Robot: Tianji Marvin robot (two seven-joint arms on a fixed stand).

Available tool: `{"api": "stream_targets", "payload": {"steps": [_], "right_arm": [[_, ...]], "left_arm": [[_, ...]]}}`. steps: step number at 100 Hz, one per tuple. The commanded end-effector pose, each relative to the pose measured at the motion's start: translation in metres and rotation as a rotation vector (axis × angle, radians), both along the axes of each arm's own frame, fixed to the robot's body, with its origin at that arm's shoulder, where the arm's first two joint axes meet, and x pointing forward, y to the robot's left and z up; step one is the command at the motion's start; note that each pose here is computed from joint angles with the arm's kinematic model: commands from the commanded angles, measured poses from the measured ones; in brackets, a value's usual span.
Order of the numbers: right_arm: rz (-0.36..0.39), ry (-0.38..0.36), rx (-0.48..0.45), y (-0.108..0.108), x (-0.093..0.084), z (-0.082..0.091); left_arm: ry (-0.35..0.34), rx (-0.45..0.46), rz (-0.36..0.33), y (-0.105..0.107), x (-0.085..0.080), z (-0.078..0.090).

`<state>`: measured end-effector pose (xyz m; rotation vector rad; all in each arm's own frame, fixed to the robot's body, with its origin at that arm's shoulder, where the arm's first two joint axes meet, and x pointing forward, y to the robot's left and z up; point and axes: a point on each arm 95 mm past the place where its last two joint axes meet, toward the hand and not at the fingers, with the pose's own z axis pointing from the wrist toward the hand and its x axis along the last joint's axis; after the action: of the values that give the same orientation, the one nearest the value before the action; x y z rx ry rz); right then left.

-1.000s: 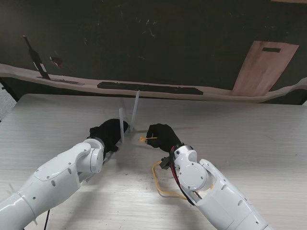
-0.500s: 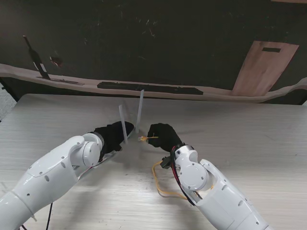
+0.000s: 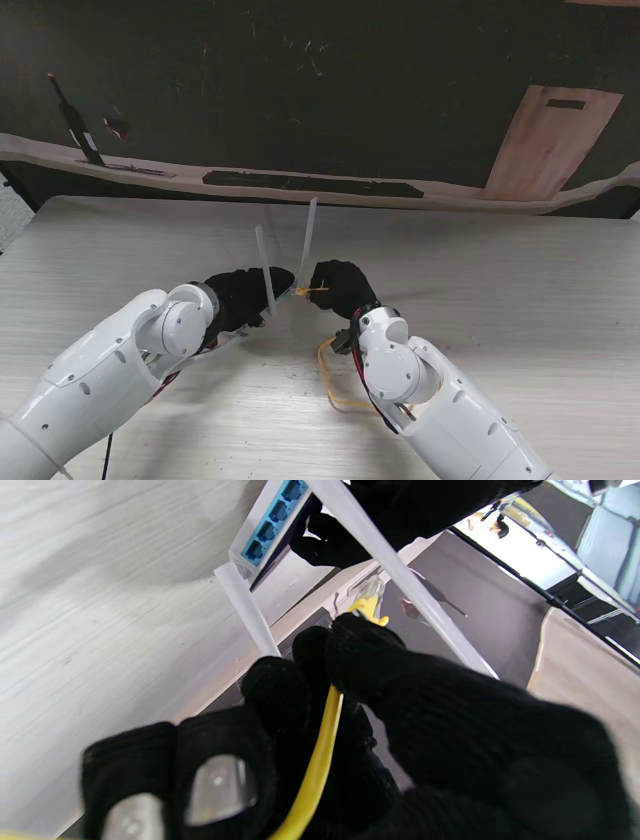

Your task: Untangle the Ethernet cable and plug it into the router

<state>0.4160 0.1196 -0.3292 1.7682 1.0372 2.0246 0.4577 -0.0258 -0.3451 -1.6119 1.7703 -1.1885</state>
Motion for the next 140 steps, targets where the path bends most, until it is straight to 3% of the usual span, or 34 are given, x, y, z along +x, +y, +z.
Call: {"api": "stream_targets", "payload": {"steps": [1,50,89,140], "right_arm": [[-0.003,0.022,0.010,0.008,-0.006,-0.004],[-0.106,0.096,-0.016,0.024,-0.020,-0.017],[-0.186,0.139,0.030,0.052,-0.017,-0.020],[-0.281,0.105,-0.026,0.045,-0.007,-0.026]], "left_arm": [[0.161,0.017,0.001,0.009,-0.025,-0.045],[0.203,-0.121,0.054,0.009,-0.026,-0.040],[0.208,-0.115,0.081,0.002,-0.027,-0.041],[0.239,-0.120,0.084,-0.004,-0.032,-0.044]]}}
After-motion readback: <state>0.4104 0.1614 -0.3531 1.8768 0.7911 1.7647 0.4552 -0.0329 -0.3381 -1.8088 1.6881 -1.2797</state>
